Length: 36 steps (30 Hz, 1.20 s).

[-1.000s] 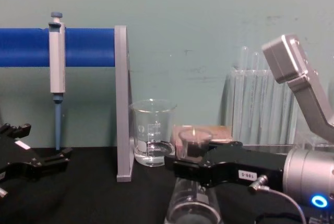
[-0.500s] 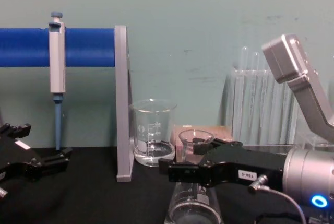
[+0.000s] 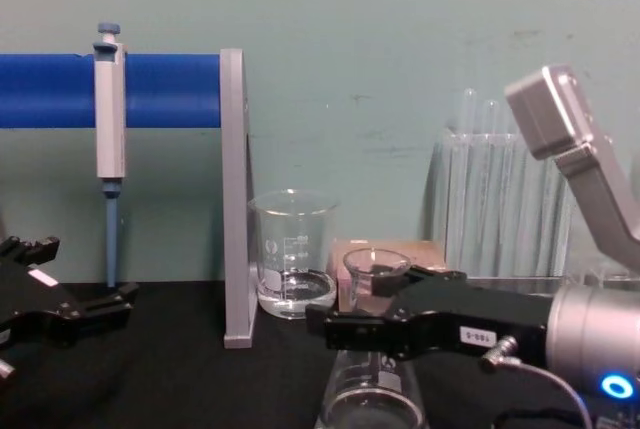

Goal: Grasp the erlenmeyer flask with one hand, shake it three times, then place it back.

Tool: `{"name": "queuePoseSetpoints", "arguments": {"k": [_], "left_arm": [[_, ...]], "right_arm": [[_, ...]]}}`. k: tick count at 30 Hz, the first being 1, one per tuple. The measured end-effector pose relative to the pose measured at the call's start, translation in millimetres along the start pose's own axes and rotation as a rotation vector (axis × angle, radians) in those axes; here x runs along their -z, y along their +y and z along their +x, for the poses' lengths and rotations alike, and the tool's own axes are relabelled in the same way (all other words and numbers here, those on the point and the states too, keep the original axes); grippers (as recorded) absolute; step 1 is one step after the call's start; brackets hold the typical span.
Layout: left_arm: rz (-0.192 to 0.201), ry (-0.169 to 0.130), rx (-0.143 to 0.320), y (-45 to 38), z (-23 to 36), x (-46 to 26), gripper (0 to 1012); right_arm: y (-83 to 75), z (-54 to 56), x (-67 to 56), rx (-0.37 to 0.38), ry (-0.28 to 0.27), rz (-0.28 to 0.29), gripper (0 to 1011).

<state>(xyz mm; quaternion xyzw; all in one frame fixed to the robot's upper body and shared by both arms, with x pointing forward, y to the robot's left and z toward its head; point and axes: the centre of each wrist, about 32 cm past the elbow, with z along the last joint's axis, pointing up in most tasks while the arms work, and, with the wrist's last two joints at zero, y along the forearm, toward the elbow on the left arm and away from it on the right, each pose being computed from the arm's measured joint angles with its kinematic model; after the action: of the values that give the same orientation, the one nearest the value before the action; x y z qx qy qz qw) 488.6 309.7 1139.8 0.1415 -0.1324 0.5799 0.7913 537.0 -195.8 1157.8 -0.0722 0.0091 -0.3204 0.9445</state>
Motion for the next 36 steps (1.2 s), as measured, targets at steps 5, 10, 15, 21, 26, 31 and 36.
{"name": "queuePoseSetpoints", "arguments": {"k": [5,10,15,21,26,31,36], "left_arm": [[0.0,0.0,0.0,0.0,0.0,0.0,1001],[0.0,0.0,0.0,0.0,0.0,0.0,1001],[0.0,0.0,0.0,0.0,0.0,0.0,1001],[0.0,0.0,0.0,0.0,0.0,0.0,1001],[0.0,0.0,0.0,0.0,0.0,0.0,1001],[0.0,0.0,0.0,0.0,0.0,0.0,1001],[0.0,0.0,0.0,0.0,0.0,0.0,1001]], "right_arm": [[-8.3,1.6,0.7,-0.012,-0.005,-0.003,1000],[-19.5,2.4,1.1,-0.018,-0.011,-0.007,1000],[-31.0,3.7,-1.3,-0.021,-0.017,0.0,1000],[-51.8,4.9,-8.9,-0.029,-0.03,0.02,1000],[-66.0,4.9,-14.4,-0.047,-0.037,0.03,1000],[-79.4,5.7,-19.8,-0.048,-0.038,0.044,1000],[-88.9,8.6,-25.2,0.001,-0.038,0.079,1000]]}}
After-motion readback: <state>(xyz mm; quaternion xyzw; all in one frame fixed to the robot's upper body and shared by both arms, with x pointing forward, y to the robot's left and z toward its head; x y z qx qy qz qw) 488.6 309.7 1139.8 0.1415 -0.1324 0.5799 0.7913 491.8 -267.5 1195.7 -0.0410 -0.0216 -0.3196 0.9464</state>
